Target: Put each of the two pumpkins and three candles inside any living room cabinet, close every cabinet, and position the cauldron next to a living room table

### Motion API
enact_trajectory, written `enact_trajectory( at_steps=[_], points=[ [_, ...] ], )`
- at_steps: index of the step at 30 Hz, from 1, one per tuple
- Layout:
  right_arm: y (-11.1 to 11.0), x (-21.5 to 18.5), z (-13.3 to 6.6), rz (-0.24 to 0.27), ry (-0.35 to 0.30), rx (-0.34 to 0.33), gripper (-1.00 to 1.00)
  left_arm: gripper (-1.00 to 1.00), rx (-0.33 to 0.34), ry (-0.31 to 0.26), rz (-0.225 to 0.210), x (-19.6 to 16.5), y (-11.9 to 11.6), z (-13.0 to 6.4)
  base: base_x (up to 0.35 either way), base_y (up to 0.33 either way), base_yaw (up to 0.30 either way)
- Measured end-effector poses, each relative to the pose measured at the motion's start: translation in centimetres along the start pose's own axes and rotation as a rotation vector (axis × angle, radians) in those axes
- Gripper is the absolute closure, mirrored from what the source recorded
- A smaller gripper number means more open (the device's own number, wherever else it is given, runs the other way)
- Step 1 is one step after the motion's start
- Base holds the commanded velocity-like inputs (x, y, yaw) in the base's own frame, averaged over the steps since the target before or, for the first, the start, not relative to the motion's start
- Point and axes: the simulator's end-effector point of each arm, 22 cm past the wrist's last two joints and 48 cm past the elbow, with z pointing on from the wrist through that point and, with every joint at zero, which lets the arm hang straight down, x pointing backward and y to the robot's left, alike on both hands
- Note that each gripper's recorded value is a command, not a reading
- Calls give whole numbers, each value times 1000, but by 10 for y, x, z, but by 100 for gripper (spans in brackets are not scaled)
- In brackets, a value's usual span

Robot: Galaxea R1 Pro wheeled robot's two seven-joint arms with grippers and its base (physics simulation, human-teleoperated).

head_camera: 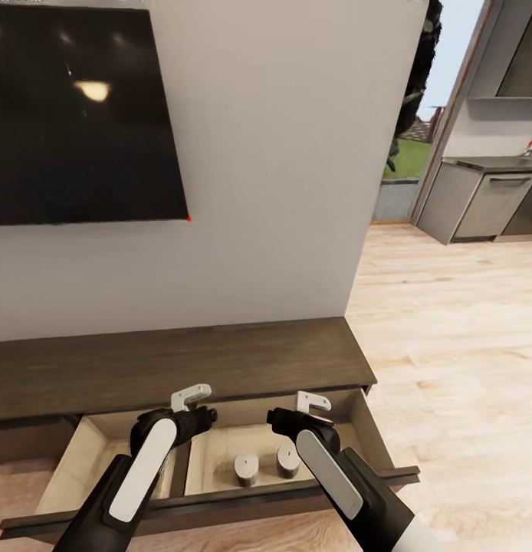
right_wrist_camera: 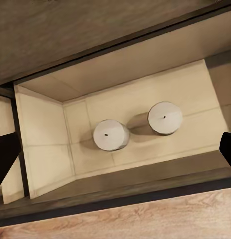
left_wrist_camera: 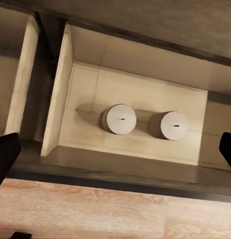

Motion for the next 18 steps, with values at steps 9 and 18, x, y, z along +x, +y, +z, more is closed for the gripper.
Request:
enact_trajectory(
  at_steps=[9,18],
  points=[
    [3,-8,-12,-1,1,1,-100,-100,-60,14,4,-17,40,-12,0,0,0],
    [6,-14,-23,-1,5,4,-100,-100,-77,22,-1,-27,48,-25,0,0,0]
  ],
)
